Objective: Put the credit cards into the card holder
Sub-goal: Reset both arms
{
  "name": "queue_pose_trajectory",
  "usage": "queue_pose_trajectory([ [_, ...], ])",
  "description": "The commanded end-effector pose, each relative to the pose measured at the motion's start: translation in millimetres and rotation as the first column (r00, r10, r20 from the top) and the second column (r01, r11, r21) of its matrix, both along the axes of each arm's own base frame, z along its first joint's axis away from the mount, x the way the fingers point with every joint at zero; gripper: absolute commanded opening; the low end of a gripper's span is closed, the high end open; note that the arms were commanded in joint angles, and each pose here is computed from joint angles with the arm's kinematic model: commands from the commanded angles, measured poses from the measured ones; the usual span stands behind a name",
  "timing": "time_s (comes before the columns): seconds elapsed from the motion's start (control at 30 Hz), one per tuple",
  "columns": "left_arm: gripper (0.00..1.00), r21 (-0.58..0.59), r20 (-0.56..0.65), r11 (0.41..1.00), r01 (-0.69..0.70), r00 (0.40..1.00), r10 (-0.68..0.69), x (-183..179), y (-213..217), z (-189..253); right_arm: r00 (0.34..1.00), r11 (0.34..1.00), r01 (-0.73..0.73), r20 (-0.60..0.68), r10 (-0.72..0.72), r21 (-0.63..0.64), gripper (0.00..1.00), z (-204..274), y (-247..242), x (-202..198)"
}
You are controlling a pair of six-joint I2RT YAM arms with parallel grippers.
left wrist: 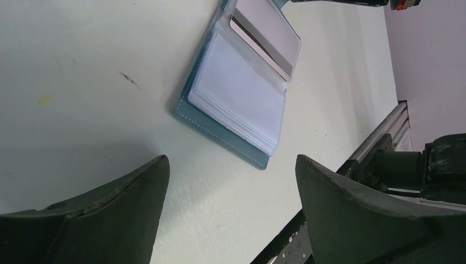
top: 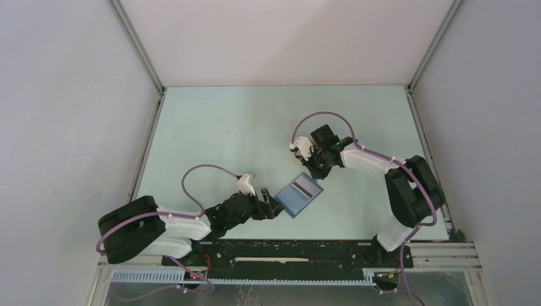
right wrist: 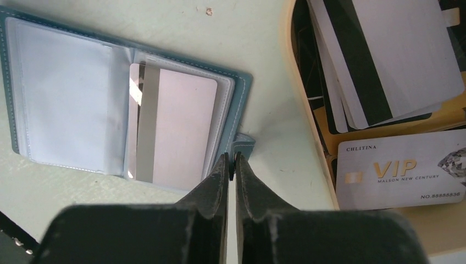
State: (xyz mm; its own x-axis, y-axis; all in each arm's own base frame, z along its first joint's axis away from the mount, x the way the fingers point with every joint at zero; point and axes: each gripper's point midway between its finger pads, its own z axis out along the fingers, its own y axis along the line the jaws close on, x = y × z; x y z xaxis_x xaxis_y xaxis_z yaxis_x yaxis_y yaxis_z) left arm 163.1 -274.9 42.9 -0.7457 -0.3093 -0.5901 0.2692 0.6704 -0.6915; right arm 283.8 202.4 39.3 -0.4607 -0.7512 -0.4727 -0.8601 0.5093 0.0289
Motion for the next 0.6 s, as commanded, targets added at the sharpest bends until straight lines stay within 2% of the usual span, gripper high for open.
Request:
queue_pose_trajectory([
  [0.0,0.89,0.018,0.056,1.0,0.006,0.998,-0.007,12.1,-9.7,17.6,0.997,1.0,0.013,0.082,-0.014,0.016,0.07,23.9,1.8,13.9],
  [0.13,0.9,0.17,0.127,0.985,0.034,0.99,-0.056,24.2,-7.1,28.2,0.993,0.999,-0.006,0.12,0.002,0.039,0.03,44.6,-2.6,12.3],
  [0.23,0.9,0.206,0.179,0.977,0.052,0.98,-0.09,35.3,-11.7,44.4,0.993,0.999,-0.023,0.121,0.017,0.047,0.01,51.4,-7.5,9.2],
  [0.37,0.9,0.186,0.181,0.978,0.099,0.975,-0.133,51.0,-21.0,50.7,0.995,0.998,-0.035,0.099,0.029,0.059,0.0,53.8,-14.6,4.7],
  [0.57,0.89,0.031,0.112,0.979,0.2,0.973,-0.202,61.9,-42.3,50.8,0.994,0.994,-0.066,0.094,0.058,0.085,0.0,61.9,-21.3,-0.1],
])
